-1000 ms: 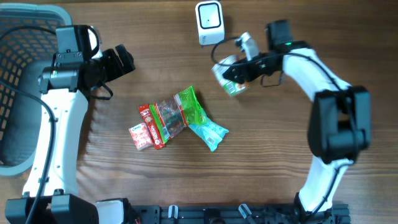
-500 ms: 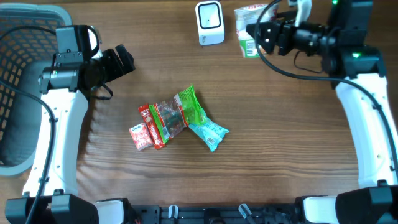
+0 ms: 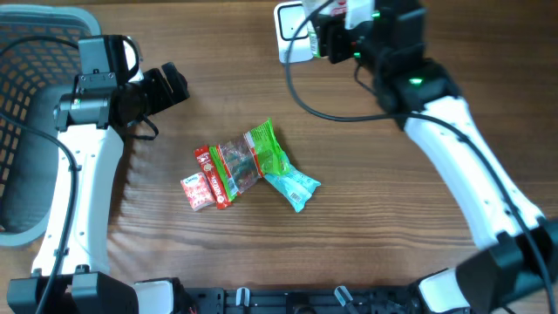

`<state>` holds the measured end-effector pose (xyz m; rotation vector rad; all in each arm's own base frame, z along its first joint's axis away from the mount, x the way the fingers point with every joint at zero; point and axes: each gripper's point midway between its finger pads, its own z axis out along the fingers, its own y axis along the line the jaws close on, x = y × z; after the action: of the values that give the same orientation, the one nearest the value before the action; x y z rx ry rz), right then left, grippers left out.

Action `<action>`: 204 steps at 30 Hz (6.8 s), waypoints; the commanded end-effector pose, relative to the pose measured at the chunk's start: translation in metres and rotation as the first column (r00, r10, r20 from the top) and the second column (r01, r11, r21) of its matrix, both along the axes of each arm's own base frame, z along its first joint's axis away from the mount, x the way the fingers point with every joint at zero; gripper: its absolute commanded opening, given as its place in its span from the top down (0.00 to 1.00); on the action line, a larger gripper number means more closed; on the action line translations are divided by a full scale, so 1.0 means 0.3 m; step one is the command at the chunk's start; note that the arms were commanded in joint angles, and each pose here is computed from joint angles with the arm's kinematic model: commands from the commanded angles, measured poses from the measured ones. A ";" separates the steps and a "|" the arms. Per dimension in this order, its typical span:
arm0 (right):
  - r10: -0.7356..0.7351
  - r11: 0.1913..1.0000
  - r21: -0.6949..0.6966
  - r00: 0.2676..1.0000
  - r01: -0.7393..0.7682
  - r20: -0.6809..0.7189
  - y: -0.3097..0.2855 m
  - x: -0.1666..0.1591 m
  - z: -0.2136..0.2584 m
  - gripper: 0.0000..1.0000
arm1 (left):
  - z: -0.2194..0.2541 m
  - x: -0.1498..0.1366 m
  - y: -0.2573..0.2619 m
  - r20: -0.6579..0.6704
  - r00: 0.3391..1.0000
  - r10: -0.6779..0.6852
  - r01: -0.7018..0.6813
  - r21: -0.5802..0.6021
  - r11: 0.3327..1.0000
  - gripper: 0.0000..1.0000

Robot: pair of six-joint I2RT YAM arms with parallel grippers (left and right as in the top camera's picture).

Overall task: Scan the item barcode
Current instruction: 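Carry the noodle cup right and set it down on the table, then grasp the light green snack bag with the right gripper, then lift the green snack bag to the scanner with the right gripper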

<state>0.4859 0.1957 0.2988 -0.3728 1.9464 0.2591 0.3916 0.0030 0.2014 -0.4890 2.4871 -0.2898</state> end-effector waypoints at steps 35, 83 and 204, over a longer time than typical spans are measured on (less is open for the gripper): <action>-0.210 0.796 -0.434 0.865 0.422 0.456 0.064 0.315 -0.255 0.22 | 0.016 0.003 0.011 0.015 1.000 -0.001 0.001 0.011 1.000 0.00; 0.305 0.930 0.030 0.720 -0.367 -0.623 0.209 -0.584 -0.698 0.11 | 0.017 0.003 0.011 0.016 1.000 -0.001 0.001 0.011 1.000 0.00; 0.035 0.994 0.109 0.890 0.017 -0.455 -0.192 -0.404 0.058 0.96 | 0.016 0.003 0.011 0.015 1.000 -0.001 0.001 0.011 1.000 0.00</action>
<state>0.3350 0.1402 0.2862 -0.2082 2.4401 0.6400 0.3916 0.0032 0.2014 -0.4892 2.4867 -0.2889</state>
